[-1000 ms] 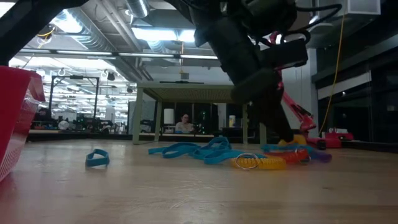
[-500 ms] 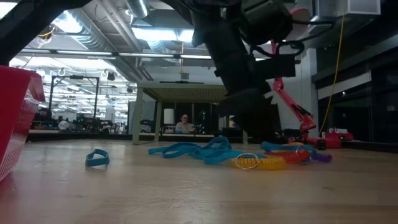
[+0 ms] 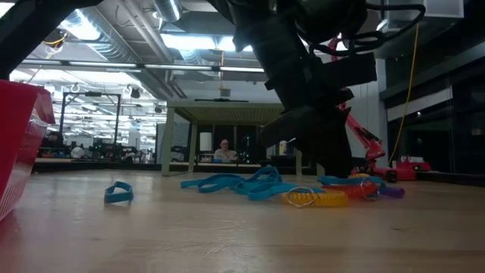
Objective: Pick & Place Office Desk Supplies
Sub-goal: Put the yellow spring keychain into the orange bin
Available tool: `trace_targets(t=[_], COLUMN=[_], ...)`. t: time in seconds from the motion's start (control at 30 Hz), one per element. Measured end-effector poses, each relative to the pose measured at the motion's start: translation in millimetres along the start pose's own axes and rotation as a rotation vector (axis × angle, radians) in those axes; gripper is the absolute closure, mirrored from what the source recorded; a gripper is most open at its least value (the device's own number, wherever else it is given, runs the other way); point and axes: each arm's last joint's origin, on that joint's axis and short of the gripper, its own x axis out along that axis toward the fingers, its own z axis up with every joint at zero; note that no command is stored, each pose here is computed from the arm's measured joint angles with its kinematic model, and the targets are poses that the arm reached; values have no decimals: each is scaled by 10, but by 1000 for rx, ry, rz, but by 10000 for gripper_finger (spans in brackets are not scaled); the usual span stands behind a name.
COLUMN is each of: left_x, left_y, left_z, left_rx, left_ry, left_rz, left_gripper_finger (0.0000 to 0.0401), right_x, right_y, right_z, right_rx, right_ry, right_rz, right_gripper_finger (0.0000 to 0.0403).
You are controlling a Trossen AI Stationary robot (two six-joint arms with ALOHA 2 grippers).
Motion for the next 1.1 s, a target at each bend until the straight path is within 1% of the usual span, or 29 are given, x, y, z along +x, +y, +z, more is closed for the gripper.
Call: trace_targets(t=[0.1,0.27,0.37,0.53,0.67,0.8,0.87,0.93,1.1], left_x=[5,12,13,131,164,187,191,198,189], left_y=[30,68,64,1,-16,-16,2,17,48], left_z=[-26,-56,-58,-94,-97,-108,-124,-142,-183], left_rx=[4,-5,-2,2,21,14,-2,-21,-43], left_ry=[5,-14,-14,-10,-4,2,5,13,46], left_rz=[1,-26,-33,-75,-71,-67,-67,-64,-51], left_gripper_finger=[287,288,288,288,288,289,297,314,380], right_x=[0,0,0,0,0,0,0,0,0], right_y=[0,0,-1,-4,-6,-6,-6,-6,-6], right_z=[0,0,1,0,-2,-2,-3,-2,-3], right_rx=[0,-1,-3,-6,-9,-9,-9,-9,-9], right_ry=[0,-1,-3,-6,-4,-4,-4,-4,-4], right_rz=[0,-1,-3,-10,-11,-12,-12,-12,-12], right_gripper_finger=[207,207,207,207,207,207,207,207,207])
